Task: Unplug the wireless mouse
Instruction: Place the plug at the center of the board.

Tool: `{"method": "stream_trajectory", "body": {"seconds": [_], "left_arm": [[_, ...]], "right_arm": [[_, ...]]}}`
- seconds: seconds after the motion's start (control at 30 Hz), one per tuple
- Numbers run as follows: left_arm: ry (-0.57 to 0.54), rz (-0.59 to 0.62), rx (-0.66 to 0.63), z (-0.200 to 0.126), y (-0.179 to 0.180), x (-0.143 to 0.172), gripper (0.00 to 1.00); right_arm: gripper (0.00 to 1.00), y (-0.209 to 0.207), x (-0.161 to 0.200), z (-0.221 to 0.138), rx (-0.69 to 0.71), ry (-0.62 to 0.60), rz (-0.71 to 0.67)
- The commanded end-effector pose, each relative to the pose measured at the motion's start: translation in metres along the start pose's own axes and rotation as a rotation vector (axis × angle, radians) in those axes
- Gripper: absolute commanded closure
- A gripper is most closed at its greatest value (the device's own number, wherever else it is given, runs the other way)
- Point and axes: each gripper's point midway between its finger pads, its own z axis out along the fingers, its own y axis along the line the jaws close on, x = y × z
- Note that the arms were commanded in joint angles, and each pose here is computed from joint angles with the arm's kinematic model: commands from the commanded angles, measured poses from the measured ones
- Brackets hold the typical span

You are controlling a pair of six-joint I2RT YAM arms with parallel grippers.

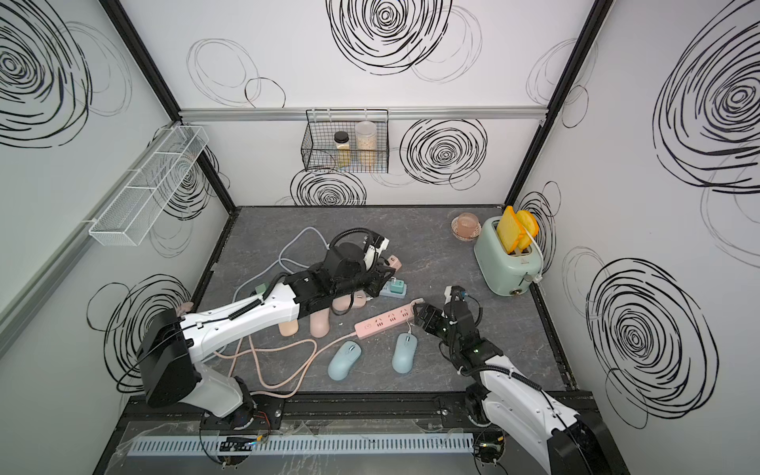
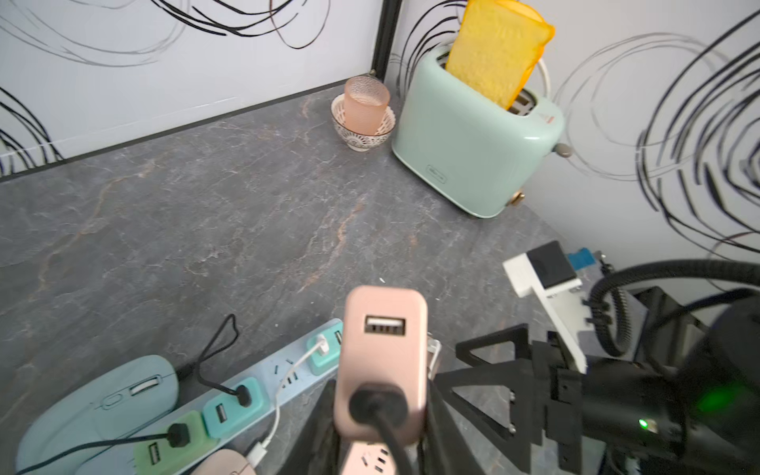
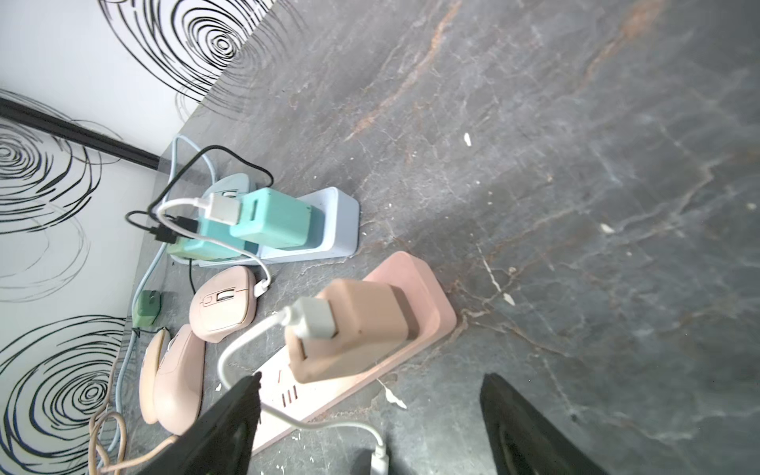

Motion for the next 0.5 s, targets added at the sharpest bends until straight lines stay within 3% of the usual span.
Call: {"method": "stream_trajectory", "body": {"seconds": [0.0, 0.23, 0.47], "left_arm": [[-0.036, -0.058, 0.102, -0.009, -0.019, -0.003, 1.00], [0.055, -0.025, 0.232, -0.015, -0.067, 0.034, 1.00], [0.226, 0.009, 0.425, 0.004, -0.143, 0.096, 1.00]], "right_arm": [[0.08, 0.026, -0.018, -0.008, -0.079, -0.052, -0.067], [0.13, 0.017, -0.081, -0.048, 0.071, -0.291, -0.030], [0.15, 0.008, -0.135, -0.072, 0.078, -0.354, 0.064]]}}
